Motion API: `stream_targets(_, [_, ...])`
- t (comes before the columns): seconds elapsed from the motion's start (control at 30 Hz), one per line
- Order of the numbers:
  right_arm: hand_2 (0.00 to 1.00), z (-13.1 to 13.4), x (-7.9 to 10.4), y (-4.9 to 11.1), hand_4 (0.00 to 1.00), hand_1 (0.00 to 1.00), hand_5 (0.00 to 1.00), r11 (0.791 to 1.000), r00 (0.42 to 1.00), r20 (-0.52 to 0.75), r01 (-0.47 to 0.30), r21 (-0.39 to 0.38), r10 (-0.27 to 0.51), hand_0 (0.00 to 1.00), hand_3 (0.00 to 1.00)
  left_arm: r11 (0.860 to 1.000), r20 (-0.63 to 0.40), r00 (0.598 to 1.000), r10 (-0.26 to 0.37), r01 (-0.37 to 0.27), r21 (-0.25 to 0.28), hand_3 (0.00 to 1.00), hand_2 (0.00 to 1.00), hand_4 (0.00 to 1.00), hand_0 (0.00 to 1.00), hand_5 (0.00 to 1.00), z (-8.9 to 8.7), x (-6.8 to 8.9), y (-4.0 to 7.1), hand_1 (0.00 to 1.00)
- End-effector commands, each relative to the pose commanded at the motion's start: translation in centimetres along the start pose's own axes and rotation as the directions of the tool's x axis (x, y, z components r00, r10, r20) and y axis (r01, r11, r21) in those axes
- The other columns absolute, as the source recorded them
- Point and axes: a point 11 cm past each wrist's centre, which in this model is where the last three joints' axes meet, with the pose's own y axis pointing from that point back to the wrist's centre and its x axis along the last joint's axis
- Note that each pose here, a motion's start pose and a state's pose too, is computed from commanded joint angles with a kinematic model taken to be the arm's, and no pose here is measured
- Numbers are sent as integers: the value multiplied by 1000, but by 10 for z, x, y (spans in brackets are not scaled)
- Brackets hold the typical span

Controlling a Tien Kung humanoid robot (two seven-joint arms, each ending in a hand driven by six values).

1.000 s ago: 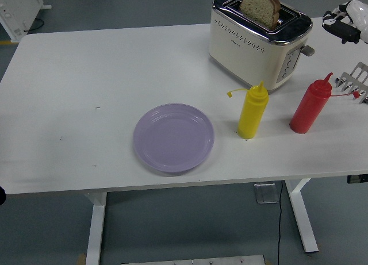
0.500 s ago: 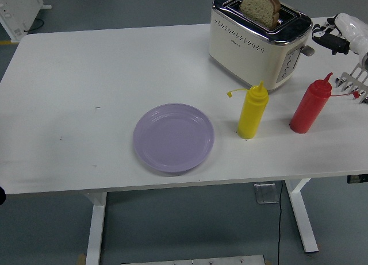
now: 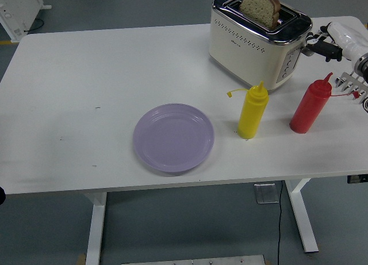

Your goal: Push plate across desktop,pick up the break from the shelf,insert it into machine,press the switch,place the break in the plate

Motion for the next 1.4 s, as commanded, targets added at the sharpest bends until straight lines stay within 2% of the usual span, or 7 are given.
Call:
stream_targets(1.07, [571, 8, -33, -7, 362, 253, 889, 997, 997, 47, 64, -30, -63, 165, 525, 1000, 0, 1000, 5, -5, 7, 781, 877, 706, 872, 998, -2, 1, 1, 829])
stream_targets(1.27, [571, 10, -35, -8, 366, 255, 880, 997, 996, 55, 68, -39, -66, 166, 524, 1000, -1, 1000, 5, -5, 4, 782, 877, 707, 872, 998, -1, 1, 1, 828])
stream_targets(1.4, [572, 11, -29, -8, 367, 256, 874, 998, 997, 58, 51, -45, -48, 167, 525, 1000, -1, 1000, 4, -4, 3, 781, 877, 706, 872, 998, -1, 1, 1, 829])
